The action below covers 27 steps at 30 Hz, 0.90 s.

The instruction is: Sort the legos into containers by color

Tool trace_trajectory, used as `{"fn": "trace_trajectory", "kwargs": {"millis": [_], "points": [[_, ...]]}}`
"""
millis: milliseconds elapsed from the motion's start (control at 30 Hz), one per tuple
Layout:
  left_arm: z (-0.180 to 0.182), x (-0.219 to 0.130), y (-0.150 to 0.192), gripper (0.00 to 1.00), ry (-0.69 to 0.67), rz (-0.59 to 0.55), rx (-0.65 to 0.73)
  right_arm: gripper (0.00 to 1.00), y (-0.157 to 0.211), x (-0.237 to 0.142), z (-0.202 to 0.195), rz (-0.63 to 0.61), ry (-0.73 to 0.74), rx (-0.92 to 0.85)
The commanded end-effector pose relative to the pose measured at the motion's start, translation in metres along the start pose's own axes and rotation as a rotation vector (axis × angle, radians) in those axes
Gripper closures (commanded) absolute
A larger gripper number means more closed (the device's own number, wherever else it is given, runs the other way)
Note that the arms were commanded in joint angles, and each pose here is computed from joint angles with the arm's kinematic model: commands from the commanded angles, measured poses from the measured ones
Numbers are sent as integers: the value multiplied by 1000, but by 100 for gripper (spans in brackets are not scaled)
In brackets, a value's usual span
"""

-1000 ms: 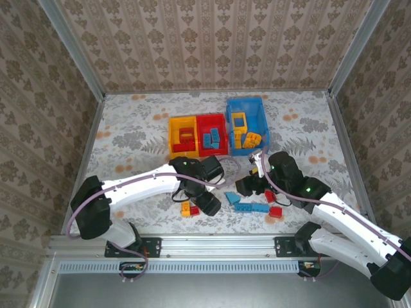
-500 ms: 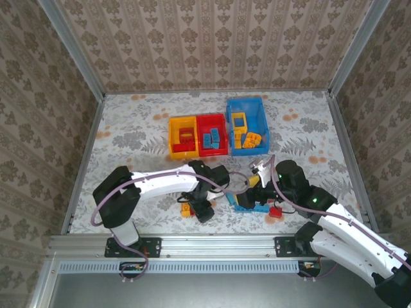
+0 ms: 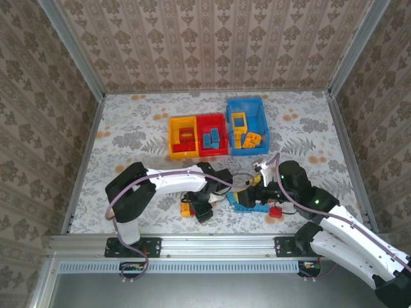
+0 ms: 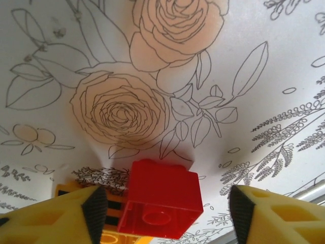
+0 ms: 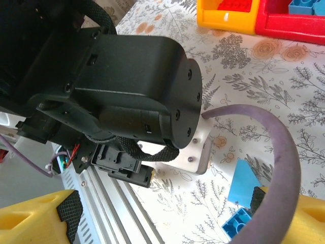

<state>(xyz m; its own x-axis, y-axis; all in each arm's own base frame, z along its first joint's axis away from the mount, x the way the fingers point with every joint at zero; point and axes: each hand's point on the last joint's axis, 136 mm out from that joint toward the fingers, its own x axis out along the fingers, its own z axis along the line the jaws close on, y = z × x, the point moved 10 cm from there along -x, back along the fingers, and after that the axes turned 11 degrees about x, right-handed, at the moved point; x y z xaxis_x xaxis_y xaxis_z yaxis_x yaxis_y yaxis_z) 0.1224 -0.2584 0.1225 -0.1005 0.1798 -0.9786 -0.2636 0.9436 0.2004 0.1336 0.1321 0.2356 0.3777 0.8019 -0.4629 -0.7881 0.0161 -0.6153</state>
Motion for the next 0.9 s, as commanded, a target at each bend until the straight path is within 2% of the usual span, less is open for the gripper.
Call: {"fn": "trace_trajectory", "kwargs": {"millis": [0, 167, 333, 467, 567, 733, 867], "points": [[-2, 2, -2, 36, -4, 31, 8, 11, -6, -4, 4, -26, -7, 21], [-1, 6, -1, 43, -3, 47, -12, 11, -5, -2, 1, -26, -3, 28], [0, 5, -2, 60, -29, 40, -34, 11, -4, -1, 0, -22, -8, 34], [6, -6, -4, 64, -72, -3, -70, 12, -5, -2, 0, -26, -7, 31], [22, -35, -6, 65, -102, -87, -145, 11, -8, -6, 1, -44, 17, 13], [72, -101, 0, 66, -131, -268, -313, 12, -21, -9, 5, -89, 48, -40], [118, -130, 12, 66, -147, -340, -436, 12, -42, -3, 7, -206, 53, -77]]}}
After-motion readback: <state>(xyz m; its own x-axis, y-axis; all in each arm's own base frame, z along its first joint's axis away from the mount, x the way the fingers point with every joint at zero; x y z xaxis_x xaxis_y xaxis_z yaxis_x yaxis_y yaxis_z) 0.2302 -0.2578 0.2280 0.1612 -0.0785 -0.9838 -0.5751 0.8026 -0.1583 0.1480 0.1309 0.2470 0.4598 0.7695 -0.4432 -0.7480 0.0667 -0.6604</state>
